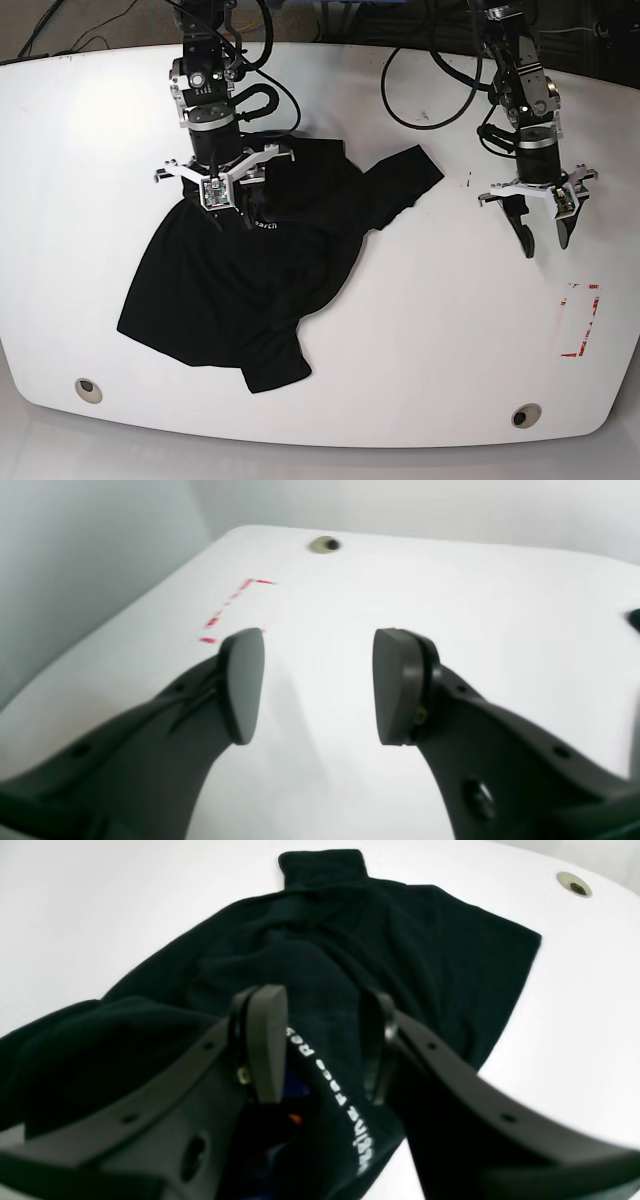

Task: Layout the t-shirt on the table in an organized manner, then fold the t-shirt properly
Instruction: 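Grasp the t-shirt collar edge with the right gripper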

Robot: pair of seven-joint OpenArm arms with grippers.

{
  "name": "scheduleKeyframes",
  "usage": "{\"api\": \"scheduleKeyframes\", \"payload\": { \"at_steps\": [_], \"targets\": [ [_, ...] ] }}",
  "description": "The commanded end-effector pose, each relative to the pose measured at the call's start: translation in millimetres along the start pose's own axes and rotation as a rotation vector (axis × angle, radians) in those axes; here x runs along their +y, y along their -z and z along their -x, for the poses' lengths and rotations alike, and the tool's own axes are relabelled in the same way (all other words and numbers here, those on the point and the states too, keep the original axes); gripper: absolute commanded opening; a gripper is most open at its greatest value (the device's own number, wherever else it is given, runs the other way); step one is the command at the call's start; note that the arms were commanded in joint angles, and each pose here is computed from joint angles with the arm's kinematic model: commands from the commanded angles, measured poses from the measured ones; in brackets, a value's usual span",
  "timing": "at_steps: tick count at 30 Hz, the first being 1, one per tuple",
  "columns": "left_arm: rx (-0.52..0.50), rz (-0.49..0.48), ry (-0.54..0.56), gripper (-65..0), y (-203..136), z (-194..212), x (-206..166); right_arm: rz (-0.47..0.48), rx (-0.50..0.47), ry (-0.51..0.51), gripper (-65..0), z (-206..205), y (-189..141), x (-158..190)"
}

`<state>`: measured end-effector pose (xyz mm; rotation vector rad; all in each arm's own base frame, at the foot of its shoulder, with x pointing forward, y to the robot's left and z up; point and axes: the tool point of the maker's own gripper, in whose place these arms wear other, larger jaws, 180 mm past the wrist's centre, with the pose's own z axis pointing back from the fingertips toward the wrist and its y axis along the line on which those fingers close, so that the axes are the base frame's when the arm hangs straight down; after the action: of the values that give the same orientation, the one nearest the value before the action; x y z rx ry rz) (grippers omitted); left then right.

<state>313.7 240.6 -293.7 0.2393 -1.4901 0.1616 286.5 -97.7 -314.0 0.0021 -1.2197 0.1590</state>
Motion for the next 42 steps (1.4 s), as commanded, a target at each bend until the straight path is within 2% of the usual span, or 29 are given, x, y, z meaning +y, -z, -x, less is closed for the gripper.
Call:
{"api": "scheduleKeyframes", "payload": {
  "at_steps": [1, 7, 18, 28, 33, 42],
  "targets": [
    [-0.033, 0.008, -0.005, -32.4, 1.2, -7.1, -1.8, -0.052, -0.042, 0.004, -41.2, -11.3, -3.2, 18.2],
    [0.023, 0.014, -0.002, -32.3, -9.6, 13.9, -0.3, -0.151, -0.041, -0.005, -41.2, -10.4, -8.4, 52.7],
    [0.03, 0.011, 0.012, -32.3, -17.5, 14.7, 3.9, -0.306, -0.04, -0.01, -41.1, -9.4, -17.7, 108.8],
    [-0.017, -0.088, 0.116, -32.0, -17.0, -8.5, 65.1, -0.406, 0.033, -0.018, -41.1, 19.1, -23.6, 147.1],
    [-0.023, -0.124, 0.142, -32.0, -18.6, -13.2, 84.1, -0.431, 0.077, -0.057, -41.1, 39.0, -27.2, 148.7],
    [-0.02, -0.16, 0.151, -31.9, -21.8, -14.1, 98.4, -0.462, 0.093, -0.131, -41.1, 51.1, -35.0, 142.6]
  ]
}}
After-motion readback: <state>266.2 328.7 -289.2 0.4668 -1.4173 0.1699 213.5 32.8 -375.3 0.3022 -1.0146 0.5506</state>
